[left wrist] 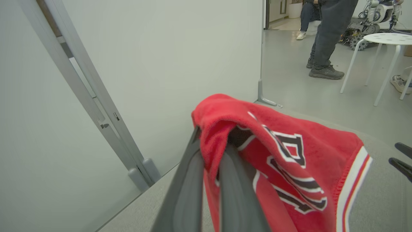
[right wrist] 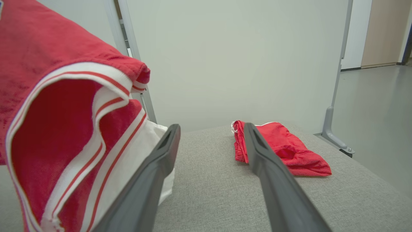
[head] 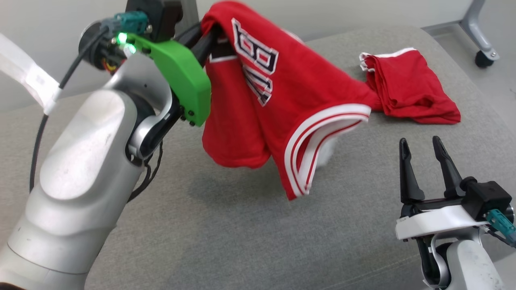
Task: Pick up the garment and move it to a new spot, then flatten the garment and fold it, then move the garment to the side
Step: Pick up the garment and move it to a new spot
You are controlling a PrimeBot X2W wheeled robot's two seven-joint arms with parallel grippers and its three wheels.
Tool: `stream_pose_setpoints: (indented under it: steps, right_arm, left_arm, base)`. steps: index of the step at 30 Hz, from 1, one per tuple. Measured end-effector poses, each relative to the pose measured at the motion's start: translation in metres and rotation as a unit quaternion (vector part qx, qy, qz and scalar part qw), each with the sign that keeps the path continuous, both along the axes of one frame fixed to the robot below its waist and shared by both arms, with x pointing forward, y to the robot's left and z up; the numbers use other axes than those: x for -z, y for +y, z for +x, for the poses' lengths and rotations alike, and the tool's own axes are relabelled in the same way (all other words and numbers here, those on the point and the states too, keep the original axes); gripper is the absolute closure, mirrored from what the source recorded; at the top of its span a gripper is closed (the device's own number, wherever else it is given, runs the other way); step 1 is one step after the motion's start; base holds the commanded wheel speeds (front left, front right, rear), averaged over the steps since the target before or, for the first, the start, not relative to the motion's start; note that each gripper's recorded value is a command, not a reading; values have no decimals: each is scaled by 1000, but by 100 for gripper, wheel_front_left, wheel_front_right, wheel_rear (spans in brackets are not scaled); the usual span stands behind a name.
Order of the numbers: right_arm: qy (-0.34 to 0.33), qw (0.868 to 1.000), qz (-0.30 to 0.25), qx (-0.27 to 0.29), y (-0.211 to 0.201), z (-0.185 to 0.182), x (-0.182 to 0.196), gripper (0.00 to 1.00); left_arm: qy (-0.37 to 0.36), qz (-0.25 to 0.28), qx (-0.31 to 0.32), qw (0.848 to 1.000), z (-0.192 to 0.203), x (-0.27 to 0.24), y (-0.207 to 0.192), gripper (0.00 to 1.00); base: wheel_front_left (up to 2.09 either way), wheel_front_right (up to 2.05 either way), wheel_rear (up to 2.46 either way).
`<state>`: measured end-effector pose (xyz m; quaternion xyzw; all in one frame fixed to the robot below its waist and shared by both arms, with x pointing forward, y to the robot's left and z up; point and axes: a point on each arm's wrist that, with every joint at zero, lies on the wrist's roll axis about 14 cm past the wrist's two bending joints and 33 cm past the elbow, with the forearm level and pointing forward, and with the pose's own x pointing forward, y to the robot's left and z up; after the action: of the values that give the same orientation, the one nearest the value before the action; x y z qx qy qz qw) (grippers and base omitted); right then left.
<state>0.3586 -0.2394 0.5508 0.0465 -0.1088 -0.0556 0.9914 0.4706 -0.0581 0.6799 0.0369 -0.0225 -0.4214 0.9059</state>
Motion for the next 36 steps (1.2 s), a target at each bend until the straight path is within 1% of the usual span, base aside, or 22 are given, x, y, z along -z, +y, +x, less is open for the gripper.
stream_pose_setpoints:
  steps: [3, 6, 10, 11, 12, 13, 17, 19, 22, 24, 27, 31, 36]
  right_arm:
    - [8, 1000, 4, 2, -1, 1, 6, 0]
    - [21, 1000, 4, 5, -4, 6, 14, 0]
    - [39, 999, 4, 10, -7, 13, 26, 0]
    - [44, 999, 4, 11, -8, 15, 29, 0]
    - [49, 999, 4, 12, -9, 16, 32, 0]
    - [53, 999, 4, 13, -9, 17, 35, 0]
    - [63, 998, 2, 13, -10, 21, 42, 0]
    - [65, 998, 3, 9, -7, 23, 43, 0]
    - [63, 998, 3, 0, -1, 25, 43, 0]
    - [62, 998, 2, -8, 4, 26, 42, 0]
    - [57, 998, 1, -18, 11, 27, 39, 0]
    - [54, 998, -2, -27, 17, 26, 37, 0]
    - [42, 998, -10, -37, 24, 23, 29, 0]
  left_arm:
    - [49, 13, -26, 998, 17, 40, 8, 100]
    - [95, 19, -74, 992, 43, 84, 29, 100]
    - [163, 35, -138, 976, 66, 156, 62, 100]
    - [173, 37, -151, 972, 69, 171, 70, 92]
    - [180, 37, -164, 969, 72, 185, 77, 59]
    - [184, 37, -172, 967, 74, 195, 81, 0]
    - [211, 39, -192, 958, 68, 237, 90, 0]
    - [213, 28, -199, 956, 64, 245, 91, 0]
    - [196, 3, -208, 958, 61, 241, 92, 0]
    - [177, -24, -209, 962, 58, 232, 89, 0]
    - [147, -49, -210, 965, 52, 217, 89, 0]
    - [130, -62, -212, 967, 35, 208, 89, 0]
    - [105, -62, -211, 970, 10, 196, 95, 0]
  base:
    - [0, 0, 0]
    - [0, 0, 0]
    - [0, 0, 0]
    - [0, 0, 0]
    - [0, 0, 0]
    - [0, 0, 0]
    - [0, 0, 0]
    - [0, 0, 0]
    - [0, 0, 0]
    - [0, 0, 0]
    - [0, 0, 0]
    - [0, 0, 0]
    - [0, 0, 0]
